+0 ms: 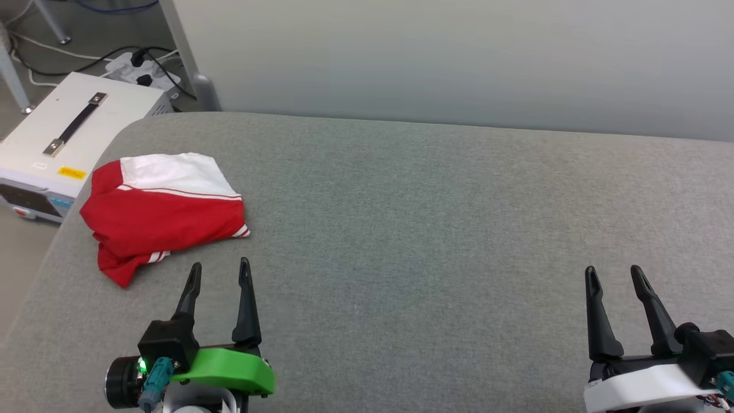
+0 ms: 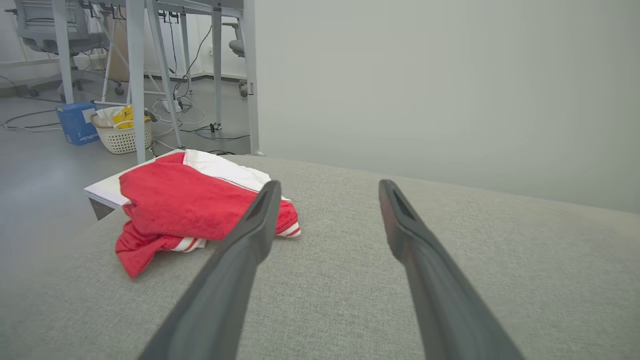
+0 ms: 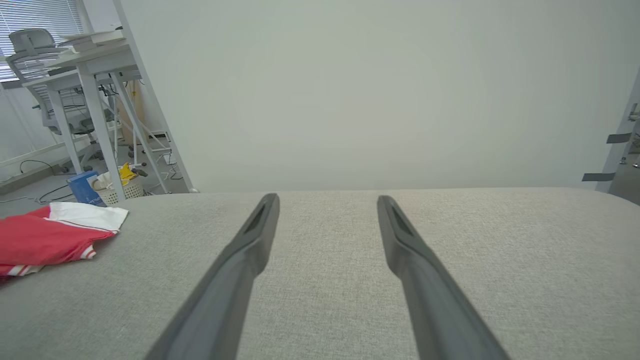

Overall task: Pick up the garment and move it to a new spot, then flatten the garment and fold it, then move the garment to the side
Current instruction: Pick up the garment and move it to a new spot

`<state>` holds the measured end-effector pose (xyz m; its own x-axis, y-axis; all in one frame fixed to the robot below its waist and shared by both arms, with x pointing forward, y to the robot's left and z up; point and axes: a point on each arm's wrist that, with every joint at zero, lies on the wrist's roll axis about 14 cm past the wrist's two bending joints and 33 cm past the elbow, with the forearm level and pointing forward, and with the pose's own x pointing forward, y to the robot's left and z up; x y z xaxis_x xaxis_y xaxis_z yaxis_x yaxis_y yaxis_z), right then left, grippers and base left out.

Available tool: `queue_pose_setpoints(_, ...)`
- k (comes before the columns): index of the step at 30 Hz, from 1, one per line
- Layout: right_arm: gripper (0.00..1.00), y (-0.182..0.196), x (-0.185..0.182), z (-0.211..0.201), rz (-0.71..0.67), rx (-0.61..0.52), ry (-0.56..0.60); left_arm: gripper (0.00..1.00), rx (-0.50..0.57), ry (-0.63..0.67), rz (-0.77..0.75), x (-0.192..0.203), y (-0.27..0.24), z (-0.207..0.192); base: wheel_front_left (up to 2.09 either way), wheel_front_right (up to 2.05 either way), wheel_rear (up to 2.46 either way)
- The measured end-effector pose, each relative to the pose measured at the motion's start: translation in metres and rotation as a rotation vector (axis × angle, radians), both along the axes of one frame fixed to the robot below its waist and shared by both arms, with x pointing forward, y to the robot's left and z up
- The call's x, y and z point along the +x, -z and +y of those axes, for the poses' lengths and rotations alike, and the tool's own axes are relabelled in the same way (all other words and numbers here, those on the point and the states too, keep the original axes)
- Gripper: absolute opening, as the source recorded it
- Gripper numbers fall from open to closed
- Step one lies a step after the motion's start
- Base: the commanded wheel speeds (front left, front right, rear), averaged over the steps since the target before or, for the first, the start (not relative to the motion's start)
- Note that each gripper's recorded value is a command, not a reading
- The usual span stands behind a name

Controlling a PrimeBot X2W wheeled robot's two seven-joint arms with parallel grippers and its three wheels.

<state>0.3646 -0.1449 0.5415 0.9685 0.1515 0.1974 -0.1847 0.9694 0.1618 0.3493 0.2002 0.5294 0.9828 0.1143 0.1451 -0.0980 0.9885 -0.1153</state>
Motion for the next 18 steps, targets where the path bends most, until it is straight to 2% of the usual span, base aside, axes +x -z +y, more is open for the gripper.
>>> queue_pose_setpoints(18, 1.0, 0.01, 0.027, 0.075, 0.02, -0.024, -0.221, 1.0, -0.031, -0.304, 0.021, -0.051, 0.006, 0.089, 0.0, 0.0, 0.0)
